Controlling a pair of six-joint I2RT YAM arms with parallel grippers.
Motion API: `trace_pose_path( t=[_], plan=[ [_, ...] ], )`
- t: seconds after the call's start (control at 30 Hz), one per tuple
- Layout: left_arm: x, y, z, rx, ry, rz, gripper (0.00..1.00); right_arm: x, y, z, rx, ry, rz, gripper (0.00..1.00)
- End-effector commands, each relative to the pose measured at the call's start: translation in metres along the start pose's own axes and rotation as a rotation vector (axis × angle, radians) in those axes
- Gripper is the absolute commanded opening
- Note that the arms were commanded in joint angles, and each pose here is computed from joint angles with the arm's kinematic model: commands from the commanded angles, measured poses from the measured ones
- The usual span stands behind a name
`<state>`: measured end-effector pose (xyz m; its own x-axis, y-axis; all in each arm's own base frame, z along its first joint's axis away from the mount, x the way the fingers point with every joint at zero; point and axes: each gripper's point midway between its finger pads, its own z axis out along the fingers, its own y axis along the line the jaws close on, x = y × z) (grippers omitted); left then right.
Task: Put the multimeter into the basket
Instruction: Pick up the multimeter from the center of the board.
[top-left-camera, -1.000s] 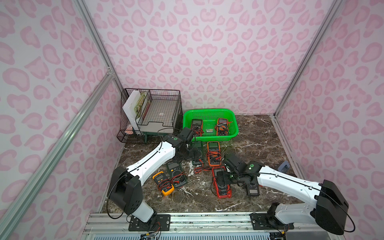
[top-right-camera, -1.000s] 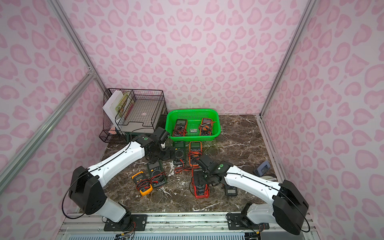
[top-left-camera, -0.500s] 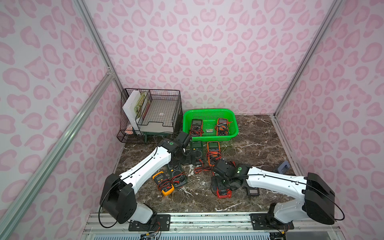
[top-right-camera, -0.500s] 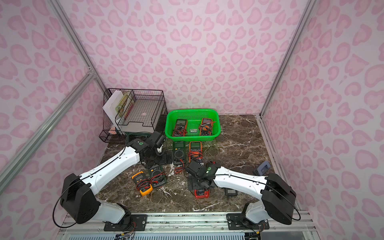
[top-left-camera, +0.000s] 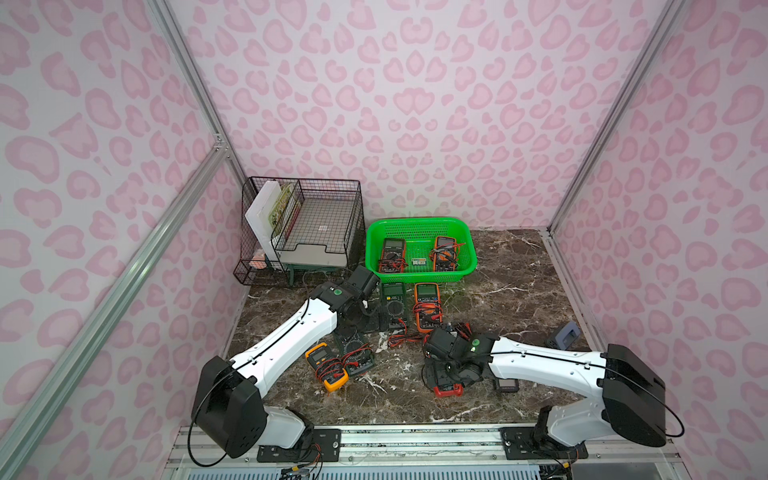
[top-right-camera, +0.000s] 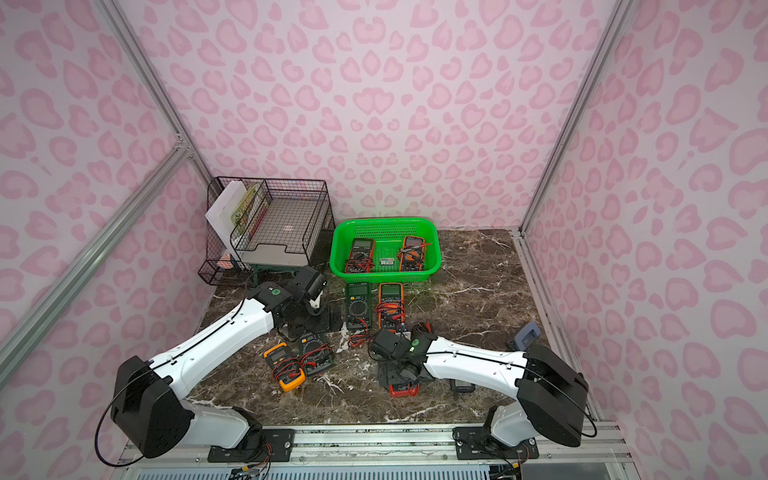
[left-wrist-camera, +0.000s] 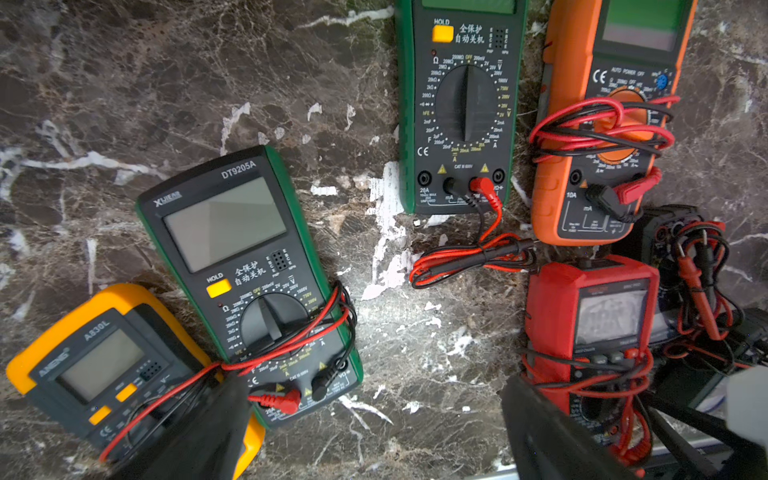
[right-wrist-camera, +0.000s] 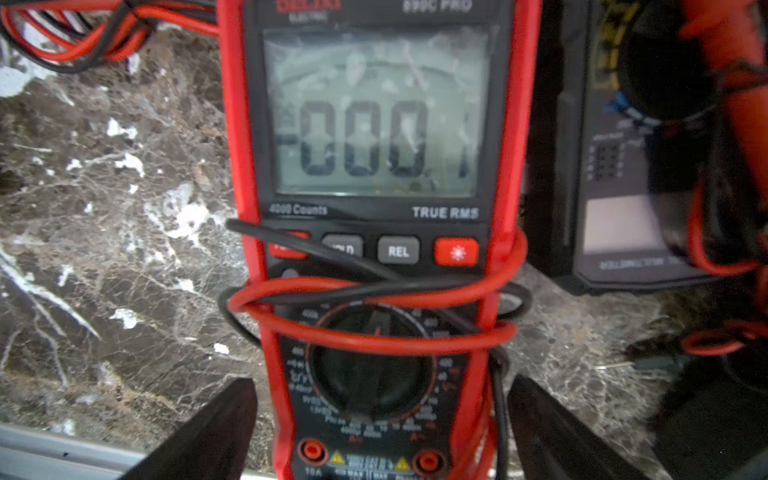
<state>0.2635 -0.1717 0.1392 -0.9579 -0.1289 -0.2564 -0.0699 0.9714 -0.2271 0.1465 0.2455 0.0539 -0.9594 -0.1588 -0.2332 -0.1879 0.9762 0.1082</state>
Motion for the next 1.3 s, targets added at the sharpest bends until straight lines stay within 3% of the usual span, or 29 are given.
trace_pose_path(
  t=[0.0, 0.1, 0.2, 0.4, 0.6, 0.9, 1.27],
  plan=[
    [-0.001, -0.002, -0.002, 0.016, -0.004, 0.01, 0.99, -0.004, 0.001, 0.007, 0.018, -0.011, 0.014, 0.99],
    [-0.002, -0.004, -0.003, 0.022, -0.007, 0.01, 0.99, -0.004, 0.004, 0.016, 0.03, 0.003, -0.004, 0.99],
    [-0.004, -0.007, -0.005, 0.03, -0.012, 0.009, 0.99, -0.005, 0.011, 0.019, 0.012, 0.007, -0.016, 0.91],
    [-0.011, -0.012, -0.01, 0.041, -0.026, 0.011, 0.99, -0.005, 0.013, 0.009, -0.016, 0.005, -0.026, 0.61],
    [-0.018, -0.019, -0.015, 0.053, -0.038, 0.007, 0.99, -0.006, 0.014, -0.017, -0.075, -0.023, -0.046, 0.46],
    [-0.04, -0.029, -0.028, 0.07, -0.081, -0.013, 0.99, -0.021, 0.012, -0.059, -0.114, -0.1, -0.099, 0.45],
    [-0.07, -0.04, -0.04, 0.088, -0.157, -0.04, 0.99, -0.108, 0.011, -0.101, -0.227, -0.34, -0.053, 0.45]
  ],
)
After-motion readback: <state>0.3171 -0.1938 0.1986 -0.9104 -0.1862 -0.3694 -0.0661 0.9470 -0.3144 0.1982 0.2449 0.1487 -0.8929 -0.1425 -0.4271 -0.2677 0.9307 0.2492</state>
